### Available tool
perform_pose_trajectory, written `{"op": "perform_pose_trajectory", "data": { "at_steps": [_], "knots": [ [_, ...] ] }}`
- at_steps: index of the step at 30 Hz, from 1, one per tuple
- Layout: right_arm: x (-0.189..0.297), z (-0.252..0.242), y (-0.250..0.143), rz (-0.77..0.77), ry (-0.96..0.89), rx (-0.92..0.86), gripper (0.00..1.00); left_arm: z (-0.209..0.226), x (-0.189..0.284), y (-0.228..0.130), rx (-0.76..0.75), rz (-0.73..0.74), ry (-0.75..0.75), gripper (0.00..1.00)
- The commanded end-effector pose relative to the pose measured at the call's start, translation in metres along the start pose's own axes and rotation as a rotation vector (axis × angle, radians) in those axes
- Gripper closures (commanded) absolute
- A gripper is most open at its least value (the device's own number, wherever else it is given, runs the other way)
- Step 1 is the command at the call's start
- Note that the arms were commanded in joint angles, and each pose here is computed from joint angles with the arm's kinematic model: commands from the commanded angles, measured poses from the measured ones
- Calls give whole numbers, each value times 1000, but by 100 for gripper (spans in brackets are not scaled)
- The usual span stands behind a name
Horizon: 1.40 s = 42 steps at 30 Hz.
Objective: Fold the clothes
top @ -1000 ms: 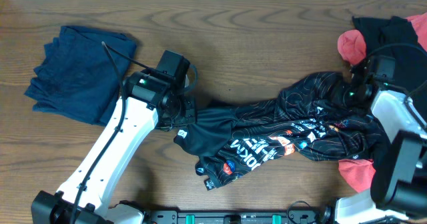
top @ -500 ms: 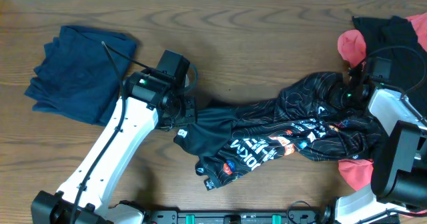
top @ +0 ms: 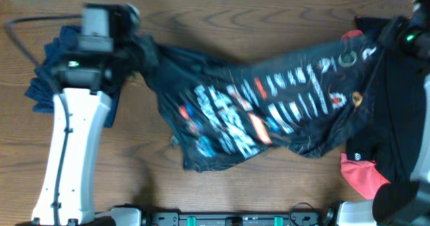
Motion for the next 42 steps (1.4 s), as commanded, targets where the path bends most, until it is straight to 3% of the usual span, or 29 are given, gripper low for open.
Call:
{"op": "perform_pose_trajectory", "data": {
  "at_steps": [1,4,8,12,18,29,34,39,42],
  "knots": [
    [14,2,3,22,-30,2,99,-8,20,9,-4,-7,-148,94],
    [18,-2,-13,126,-68,6,99,-5,22,-7,36,103,-142,94],
    [20,-21,-39,283,-260,-14,99,4,24,-40,61,315,-84,94],
    [16,-32,-53,351,-353,-14,99,9,29,-62,55,465,-56,94],
    [15,-34,-59,388,-364,-17,99,15,32,-67,25,498,23,94],
    [-2,-59,-117,675,-470,-23,99,24,34,-84,51,611,103,94],
    [-35,-61,-121,576,-337,-46,99,30,14,-86,59,584,100,94],
    [-60,-39,-79,279,-54,-25,99,32,-10,-66,-2,404,59,94],
    [-62,-29,-69,223,60,-13,99,30,-16,-53,-15,313,40,94]
  ]
}}
Point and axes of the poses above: each gripper's point midway between its finger pads, its own x axis back along the fingers, its own z axis along the line the jaws close on, y = z × x, the point moved 10 cm from there along x, back along the fingers, and after that the axes turned 5 degrees about -x, right-handed, at the moved point
